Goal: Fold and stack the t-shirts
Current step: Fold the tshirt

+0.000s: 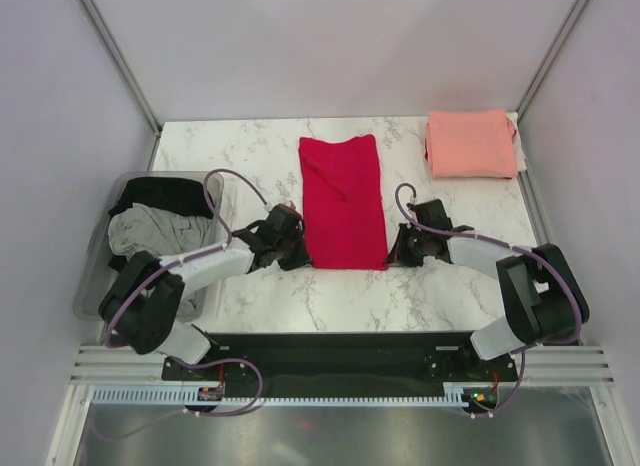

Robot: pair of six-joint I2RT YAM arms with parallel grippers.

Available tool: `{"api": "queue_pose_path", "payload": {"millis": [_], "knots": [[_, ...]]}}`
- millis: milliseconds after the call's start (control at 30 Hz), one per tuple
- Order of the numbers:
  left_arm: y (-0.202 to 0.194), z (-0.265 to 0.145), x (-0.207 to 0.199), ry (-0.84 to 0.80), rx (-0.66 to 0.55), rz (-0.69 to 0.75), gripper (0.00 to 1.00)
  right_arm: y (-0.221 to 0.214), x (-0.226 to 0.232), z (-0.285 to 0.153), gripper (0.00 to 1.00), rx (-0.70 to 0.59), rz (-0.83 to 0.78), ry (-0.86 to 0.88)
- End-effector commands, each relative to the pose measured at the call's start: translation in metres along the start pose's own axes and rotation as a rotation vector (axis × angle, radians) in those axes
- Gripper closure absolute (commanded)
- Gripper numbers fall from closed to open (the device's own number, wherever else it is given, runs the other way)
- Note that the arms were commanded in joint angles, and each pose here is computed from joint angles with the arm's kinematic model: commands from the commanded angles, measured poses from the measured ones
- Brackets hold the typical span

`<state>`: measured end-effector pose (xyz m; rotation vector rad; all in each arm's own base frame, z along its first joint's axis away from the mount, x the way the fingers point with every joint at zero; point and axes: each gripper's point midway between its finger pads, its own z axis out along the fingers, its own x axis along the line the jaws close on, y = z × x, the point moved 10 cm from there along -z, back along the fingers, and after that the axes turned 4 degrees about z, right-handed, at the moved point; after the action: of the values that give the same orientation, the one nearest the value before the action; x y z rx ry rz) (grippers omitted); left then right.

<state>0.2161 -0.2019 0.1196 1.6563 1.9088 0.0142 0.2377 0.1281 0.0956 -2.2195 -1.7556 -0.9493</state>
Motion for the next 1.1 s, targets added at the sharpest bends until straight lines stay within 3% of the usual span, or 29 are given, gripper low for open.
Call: {"api": "queue_pose_path", "payload": {"millis": [0, 333, 500, 667, 800, 1067], "knots": [[-0.020, -0.030, -0.005, -0.021, 0.006, 0.061, 0.98, -0.021, -0.009, -0.026, 1.00, 0.051, 0.021, -0.117], [-0.099, -0.099, -0.028, -0.133, 0.114, 0.131, 0.98, -0.062, 0.025, -0.102, 1.00, 0.009, 0.019, -0.028], [-0.096, -0.144, -0.048, -0.154, 0.055, 0.128, 0.98, -0.071, 0.055, -0.139, 1.00, -0.074, -0.003, -0.014], [-0.077, -0.171, -0.055, -0.132, -0.050, 0.156, 0.98, -0.046, 0.084, -0.174, 1.00, -0.188, -0.050, -0.026], [-0.060, -0.178, -0.056, -0.067, -0.142, 0.163, 0.98, -0.024, 0.103, -0.174, 1.00, -0.220, -0.093, -0.056], [-0.027, -0.171, -0.054, -0.009, -0.175, 0.149, 0.98, 0.011, 0.124, -0.151, 1.00, -0.235, -0.164, -0.144]]}}
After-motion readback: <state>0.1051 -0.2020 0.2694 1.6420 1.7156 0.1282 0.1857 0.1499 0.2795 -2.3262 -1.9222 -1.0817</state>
